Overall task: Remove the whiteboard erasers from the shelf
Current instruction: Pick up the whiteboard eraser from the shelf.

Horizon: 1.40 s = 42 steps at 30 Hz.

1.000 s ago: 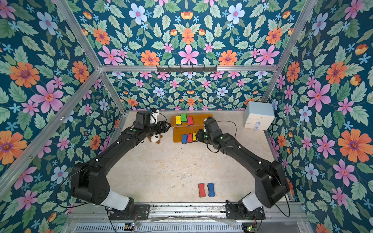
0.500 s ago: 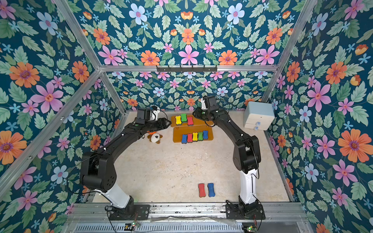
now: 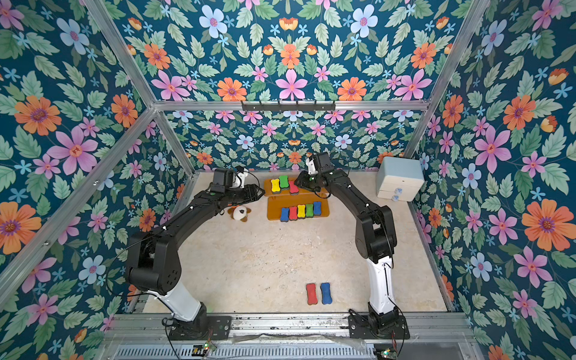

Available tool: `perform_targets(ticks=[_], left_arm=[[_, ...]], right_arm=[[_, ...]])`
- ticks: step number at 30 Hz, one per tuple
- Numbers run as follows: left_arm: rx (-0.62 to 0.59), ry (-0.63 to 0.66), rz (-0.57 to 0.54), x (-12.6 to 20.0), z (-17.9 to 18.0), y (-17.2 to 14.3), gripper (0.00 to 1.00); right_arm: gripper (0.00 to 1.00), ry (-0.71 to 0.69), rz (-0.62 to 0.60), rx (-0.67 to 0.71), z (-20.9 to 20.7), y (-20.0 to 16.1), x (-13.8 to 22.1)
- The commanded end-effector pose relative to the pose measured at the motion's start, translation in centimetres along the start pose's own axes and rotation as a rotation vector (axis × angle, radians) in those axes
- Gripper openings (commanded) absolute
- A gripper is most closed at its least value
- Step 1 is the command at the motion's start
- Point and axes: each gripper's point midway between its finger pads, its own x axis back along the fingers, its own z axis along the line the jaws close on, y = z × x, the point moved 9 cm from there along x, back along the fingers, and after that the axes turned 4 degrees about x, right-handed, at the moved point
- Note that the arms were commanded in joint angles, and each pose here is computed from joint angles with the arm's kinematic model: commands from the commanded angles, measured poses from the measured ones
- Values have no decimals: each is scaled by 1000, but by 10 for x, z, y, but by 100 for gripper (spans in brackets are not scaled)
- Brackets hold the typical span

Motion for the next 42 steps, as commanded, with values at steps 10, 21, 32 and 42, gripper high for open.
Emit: perform_targets(ticks=[10, 21, 32, 42], left_arm=[[-18, 7, 13, 0, 7, -1, 67], [-7, 9, 3, 12, 5, -7, 67], [20, 23, -25, 50, 2, -36, 67], [14, 25, 3, 71, 10, -78, 68]], right_arm=[[24, -2, 27, -14, -7, -12, -11], [1, -6, -61, -63, -2, -17, 5], [0, -62, -251, -100, 38, -62, 74], [0, -108, -221, -186, 58, -217, 92]])
